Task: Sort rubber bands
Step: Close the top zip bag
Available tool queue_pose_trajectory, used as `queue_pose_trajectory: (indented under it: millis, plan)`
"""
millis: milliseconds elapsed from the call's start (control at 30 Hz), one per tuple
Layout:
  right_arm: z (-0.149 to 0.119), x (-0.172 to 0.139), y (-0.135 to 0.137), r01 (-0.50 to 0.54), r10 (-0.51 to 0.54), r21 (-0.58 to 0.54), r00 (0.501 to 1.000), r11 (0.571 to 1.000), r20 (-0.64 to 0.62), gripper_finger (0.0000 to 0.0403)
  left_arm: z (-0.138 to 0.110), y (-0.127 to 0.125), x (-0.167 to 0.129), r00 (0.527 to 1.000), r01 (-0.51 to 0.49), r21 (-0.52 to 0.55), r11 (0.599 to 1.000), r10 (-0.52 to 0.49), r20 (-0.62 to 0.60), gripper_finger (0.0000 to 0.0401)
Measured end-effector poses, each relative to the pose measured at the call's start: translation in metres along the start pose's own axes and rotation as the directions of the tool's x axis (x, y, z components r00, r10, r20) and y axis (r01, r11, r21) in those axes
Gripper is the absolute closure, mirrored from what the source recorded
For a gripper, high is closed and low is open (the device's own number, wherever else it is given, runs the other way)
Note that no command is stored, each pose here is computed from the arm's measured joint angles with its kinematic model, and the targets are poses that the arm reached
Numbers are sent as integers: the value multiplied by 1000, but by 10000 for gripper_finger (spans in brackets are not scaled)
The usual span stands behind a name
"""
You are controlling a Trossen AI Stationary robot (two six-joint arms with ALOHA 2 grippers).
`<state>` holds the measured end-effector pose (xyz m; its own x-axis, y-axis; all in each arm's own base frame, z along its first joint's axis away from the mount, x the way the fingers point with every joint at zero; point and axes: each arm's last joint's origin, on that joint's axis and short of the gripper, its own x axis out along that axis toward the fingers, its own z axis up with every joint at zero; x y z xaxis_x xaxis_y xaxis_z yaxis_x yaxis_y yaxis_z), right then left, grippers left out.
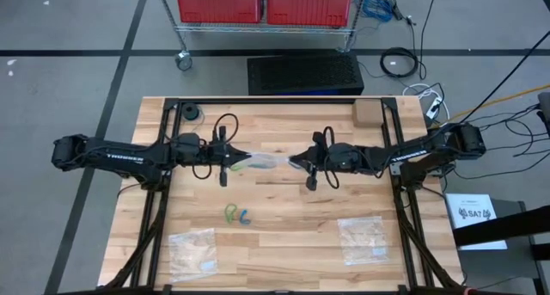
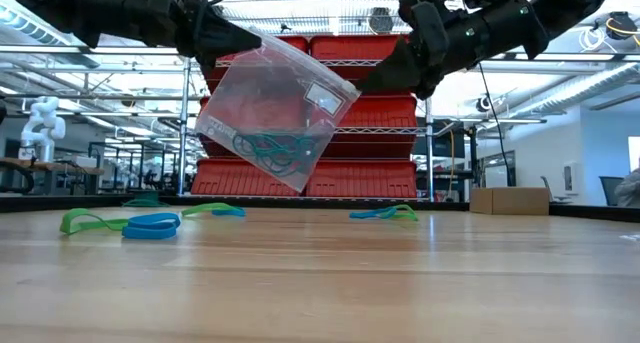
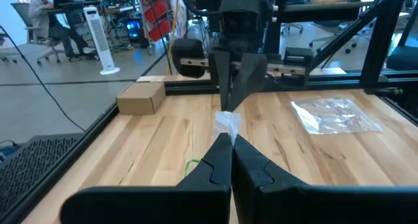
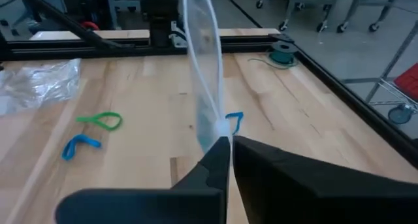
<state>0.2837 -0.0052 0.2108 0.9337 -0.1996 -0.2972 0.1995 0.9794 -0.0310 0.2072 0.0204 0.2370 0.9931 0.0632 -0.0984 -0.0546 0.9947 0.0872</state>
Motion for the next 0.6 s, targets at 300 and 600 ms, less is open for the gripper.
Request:
queue_pose_trajectory:
  millis: [300,600]
  plan:
    - [4,-13,-4,42,-41,20,998,999,-44,364,0,0,0,1000,1,-1,1000,-1,-5,401]
    - [-36,-28,-9,99,-81,55,959,994,-271,258,-1,0,0,1000,1,-1,1000,-1,-5,401]
